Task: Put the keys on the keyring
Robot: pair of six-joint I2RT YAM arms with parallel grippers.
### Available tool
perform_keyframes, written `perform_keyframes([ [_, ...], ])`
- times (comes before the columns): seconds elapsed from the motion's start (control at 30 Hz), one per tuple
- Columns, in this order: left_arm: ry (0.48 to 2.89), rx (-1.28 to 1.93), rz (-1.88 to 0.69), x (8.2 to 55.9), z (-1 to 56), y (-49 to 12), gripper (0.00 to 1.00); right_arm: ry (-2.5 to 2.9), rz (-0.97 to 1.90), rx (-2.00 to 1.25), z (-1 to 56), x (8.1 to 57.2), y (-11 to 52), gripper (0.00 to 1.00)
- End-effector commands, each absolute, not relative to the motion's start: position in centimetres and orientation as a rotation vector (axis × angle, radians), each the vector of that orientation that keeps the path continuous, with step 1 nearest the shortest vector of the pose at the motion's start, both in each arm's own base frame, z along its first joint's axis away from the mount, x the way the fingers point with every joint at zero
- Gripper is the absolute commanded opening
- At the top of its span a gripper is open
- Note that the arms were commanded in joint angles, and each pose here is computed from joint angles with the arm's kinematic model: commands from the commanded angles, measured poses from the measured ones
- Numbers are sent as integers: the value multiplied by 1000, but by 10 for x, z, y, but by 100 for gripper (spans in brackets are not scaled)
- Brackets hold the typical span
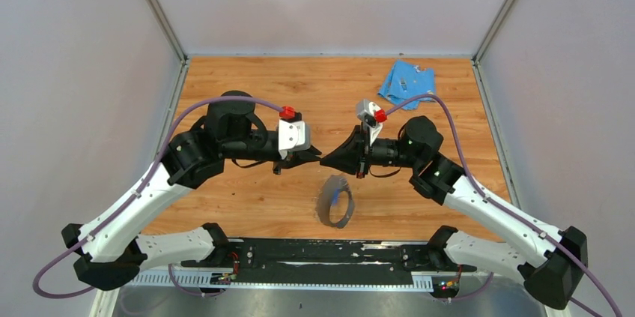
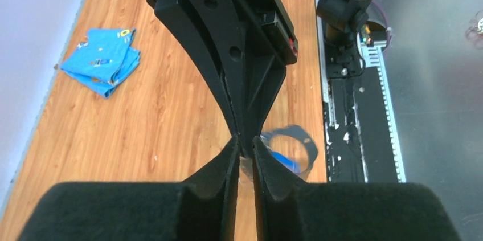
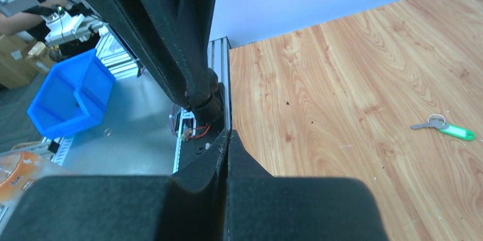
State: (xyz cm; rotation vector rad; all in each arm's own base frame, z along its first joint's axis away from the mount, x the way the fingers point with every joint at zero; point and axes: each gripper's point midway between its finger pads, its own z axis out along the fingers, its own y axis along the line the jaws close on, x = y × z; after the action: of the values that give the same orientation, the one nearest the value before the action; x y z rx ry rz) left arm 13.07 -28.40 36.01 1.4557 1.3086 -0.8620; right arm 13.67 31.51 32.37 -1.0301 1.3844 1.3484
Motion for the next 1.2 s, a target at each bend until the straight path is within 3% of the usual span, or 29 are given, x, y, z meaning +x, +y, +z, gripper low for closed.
perform_keyframes([
  [0.0, 1270, 1429, -841, 130, 373, -282, 21, 1237, 1398, -890, 364, 139, 309, 0],
  [0.27, 1338, 1434, -763, 140, 342, -272, 30, 1549, 1094, -792, 309, 177, 286, 2],
  [0.4, 1419, 1400, -722, 155, 329, -264, 43, 1904, 734, -625, 235, 207, 238, 35],
  [0.57, 1601, 1341, -731, 185, 311, -253, 72, 2140, 465, -461, 159, 209, 188, 57],
  [0.73, 1673, 1404, -593, 200, 278, -234, 74, 2305, 356, -371, 89, 194, 163, 61],
  [0.9, 1772, 1372, -556, 211, 257, -217, 77, 2273, 592, -538, 76, 180, 206, 63],
  [1.07, 1956, 1324, -486, 234, 233, -186, 97, 2121, 655, -821, 88, 176, 243, 65],
  [1.17, 2064, 1331, -399, 244, 210, -163, 100, 2017, 755, -985, 94, 166, 268, 66],
])
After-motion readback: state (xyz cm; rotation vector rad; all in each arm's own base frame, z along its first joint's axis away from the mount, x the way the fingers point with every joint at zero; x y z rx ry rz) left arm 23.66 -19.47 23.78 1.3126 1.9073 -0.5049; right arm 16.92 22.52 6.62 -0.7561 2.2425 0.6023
